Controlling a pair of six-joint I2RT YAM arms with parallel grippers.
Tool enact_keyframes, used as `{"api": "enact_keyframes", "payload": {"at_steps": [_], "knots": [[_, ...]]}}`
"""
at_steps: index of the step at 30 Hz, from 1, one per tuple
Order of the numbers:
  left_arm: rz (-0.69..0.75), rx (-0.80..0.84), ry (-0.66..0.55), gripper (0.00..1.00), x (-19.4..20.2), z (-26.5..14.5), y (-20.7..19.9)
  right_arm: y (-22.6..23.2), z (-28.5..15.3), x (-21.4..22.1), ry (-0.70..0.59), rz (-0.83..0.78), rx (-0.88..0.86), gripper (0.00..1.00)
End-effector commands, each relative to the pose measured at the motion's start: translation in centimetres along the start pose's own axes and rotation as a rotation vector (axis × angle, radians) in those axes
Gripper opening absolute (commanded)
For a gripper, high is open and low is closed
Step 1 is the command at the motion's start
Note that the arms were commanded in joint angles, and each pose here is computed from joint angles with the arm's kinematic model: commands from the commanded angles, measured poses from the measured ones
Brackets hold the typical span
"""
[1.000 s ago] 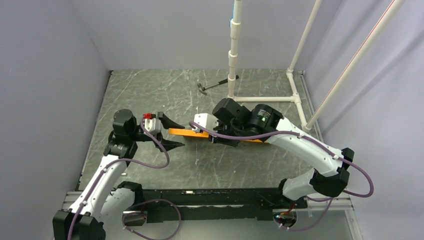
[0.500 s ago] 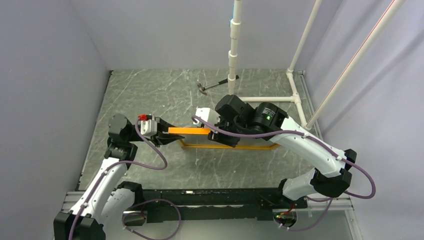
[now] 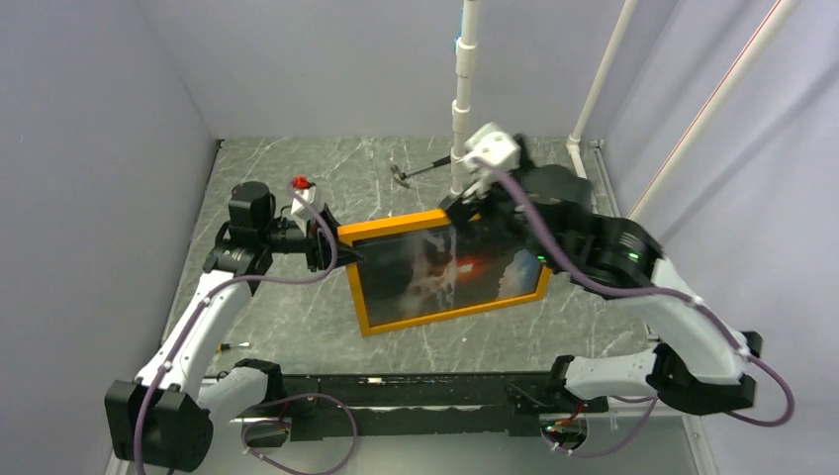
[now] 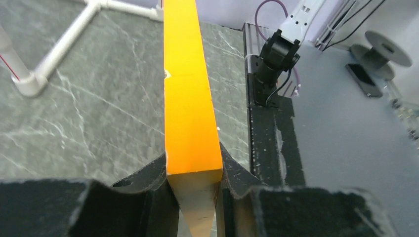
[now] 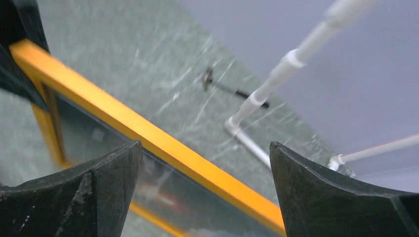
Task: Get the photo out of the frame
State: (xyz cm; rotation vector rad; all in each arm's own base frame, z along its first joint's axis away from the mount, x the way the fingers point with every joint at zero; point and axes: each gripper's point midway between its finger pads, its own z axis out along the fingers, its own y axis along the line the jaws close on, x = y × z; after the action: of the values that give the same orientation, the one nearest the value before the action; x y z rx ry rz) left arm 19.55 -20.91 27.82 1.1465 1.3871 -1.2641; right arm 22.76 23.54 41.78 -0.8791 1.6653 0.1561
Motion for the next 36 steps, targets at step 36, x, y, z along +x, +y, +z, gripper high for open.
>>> {"api": "enact_keyframes", "payload": {"at_steps": [36], "knots": [[-0.815, -0.24, 0.675, 0.0, 21.0, 5.9, 20.9, 0.4, 4.1, 10.1, 0.178, 0.191, 0.272, 1.0]]}}
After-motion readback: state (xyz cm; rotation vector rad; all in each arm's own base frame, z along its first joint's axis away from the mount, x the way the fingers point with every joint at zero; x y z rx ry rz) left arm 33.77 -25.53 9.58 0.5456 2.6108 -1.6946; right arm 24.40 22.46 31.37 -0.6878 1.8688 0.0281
